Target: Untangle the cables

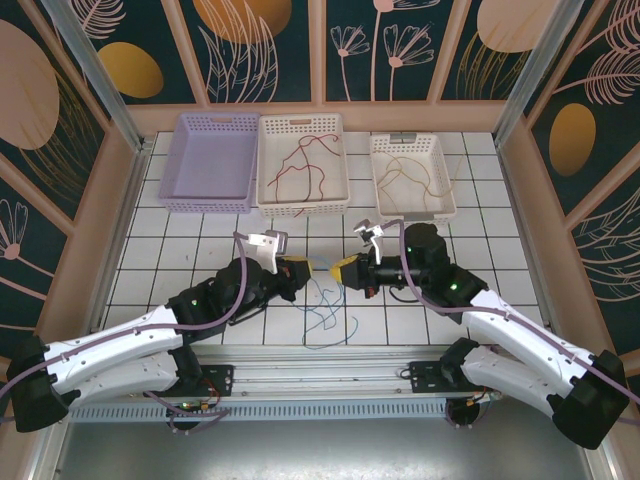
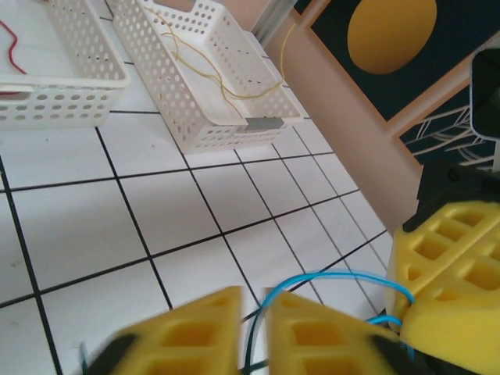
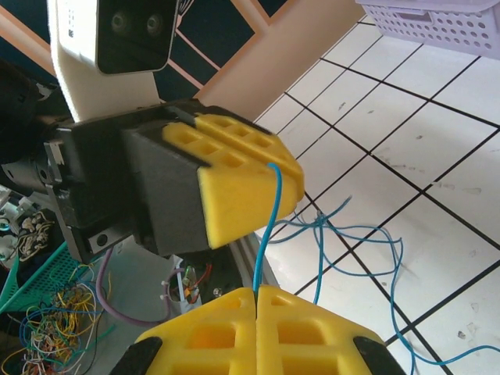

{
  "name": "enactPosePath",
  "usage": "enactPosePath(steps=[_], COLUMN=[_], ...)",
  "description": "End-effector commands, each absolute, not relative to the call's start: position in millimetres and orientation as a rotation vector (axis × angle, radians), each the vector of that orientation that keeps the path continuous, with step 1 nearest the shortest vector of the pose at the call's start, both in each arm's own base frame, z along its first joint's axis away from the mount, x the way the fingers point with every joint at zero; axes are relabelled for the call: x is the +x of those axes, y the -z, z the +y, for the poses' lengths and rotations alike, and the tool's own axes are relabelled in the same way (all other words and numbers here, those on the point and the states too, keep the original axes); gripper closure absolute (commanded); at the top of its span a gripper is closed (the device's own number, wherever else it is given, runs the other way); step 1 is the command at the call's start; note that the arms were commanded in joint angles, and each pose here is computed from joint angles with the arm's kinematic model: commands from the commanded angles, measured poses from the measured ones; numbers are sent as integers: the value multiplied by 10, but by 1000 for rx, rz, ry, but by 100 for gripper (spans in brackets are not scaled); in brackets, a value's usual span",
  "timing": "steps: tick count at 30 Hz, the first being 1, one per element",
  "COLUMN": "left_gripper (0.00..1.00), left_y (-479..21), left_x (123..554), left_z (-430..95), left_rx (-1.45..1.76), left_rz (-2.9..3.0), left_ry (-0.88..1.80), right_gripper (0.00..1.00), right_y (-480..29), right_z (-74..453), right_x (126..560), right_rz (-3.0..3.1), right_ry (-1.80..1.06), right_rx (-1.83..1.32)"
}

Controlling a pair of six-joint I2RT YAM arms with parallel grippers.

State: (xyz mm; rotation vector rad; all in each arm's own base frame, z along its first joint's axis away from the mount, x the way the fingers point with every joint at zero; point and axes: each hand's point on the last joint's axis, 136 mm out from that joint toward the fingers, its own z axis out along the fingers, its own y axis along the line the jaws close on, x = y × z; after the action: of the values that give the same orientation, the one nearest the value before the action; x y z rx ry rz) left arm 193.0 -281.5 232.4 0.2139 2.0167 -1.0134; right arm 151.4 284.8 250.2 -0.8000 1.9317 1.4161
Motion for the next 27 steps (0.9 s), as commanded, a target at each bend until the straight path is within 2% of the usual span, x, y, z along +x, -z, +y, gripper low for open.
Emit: enactPosePath(steps=[1,12,17,19,21,24,27], left_gripper=[100,100,100,100,100,100,100], left_y=[-2484,-2663,-2929,-3080,-3240,-3456,-3817], left_x=[2016,2518,2744,2800,2853,2909,2924], left_z=[-2729,-2115,-2042,-2083,-2109,-2095,-2077], left_rx=[170,-151,-177,-154,-135,-112,-101], left_rz=[1968,1886,1838,1823,1806,1781,1729], left_ry=[971,787,728,731,710,669,668], right_gripper=[100,100,99,90,72,51,39], right_y=[-2590,-2125,-1842,-1788,-1743,-1722,-1677], right_z=[2853,2642,2493,2511,2569,2691,2800], right_x=[1492,2033,2266,2259,2201,2086,1995], right_rz=[1886,2070,2178,2187,2185,2154,2124], right_ry=[-1401,-1112,-1033,-1070,-1125,-1200,-1235], right_rx=[-833,-571,-453,-458,-486,-553,-608])
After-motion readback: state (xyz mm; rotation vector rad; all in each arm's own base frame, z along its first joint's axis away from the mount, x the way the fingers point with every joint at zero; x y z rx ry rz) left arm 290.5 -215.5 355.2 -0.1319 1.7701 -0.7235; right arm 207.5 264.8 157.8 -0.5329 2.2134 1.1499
